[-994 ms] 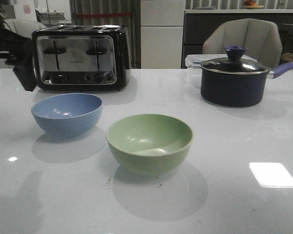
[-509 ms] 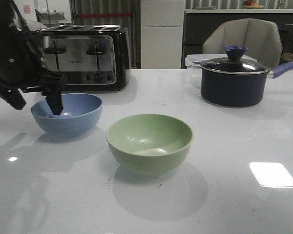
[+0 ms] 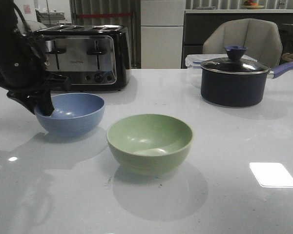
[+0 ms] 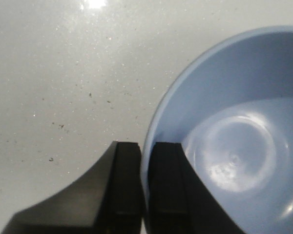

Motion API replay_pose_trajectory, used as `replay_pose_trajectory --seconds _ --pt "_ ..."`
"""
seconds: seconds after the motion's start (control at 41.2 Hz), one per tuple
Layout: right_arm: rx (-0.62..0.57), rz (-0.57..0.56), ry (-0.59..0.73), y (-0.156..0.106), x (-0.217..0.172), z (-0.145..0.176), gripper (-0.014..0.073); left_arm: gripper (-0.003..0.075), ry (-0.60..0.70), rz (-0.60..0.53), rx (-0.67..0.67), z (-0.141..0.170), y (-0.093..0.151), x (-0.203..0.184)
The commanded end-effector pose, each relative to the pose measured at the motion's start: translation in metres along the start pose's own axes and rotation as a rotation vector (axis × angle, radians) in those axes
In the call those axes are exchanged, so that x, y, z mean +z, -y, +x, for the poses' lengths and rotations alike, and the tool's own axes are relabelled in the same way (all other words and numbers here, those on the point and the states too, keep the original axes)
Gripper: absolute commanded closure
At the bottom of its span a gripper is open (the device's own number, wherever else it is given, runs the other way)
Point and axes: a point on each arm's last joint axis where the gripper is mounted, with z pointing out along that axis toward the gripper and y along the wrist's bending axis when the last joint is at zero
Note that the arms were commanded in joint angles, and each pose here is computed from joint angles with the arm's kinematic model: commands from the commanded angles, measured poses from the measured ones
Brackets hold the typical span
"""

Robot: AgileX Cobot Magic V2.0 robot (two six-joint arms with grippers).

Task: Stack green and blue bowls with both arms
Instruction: 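Lift the blue bowl with the left gripper and lower it into the green bowl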

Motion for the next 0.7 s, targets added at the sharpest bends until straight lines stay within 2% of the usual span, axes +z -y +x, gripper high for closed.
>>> replay_pose_trajectory --seconds 0.0,0.121,0.291,0.412,0.679 --pt "-0.012 0.011 0.087 0.001 -0.006 -0.012 0.0172 0.0627 0.120 0.011 0.000 -0.018 0.004 -0.047" --pt "-0.012 0.011 0.087 0.001 -0.006 -0.012 0.0172 0.0627 0.150 0.046 -0.014 -0.019 0.007 -0.074" --pt "-0.012 0.011 0.087 0.001 -0.006 -0.012 0.0172 0.0627 0.209 0.188 0.046 -0.019 0.023 -0.116" --pt "-0.012 0.011 0.087 0.001 -0.006 -0.012 0.0172 0.0627 0.211 0.302 0.163 -0.012 0.046 -0.138" --pt "-0.012 0.011 0.087 0.001 -0.006 -0.012 0.0172 0.0627 0.212 0.367 0.350 -0.002 0.103 -0.137"
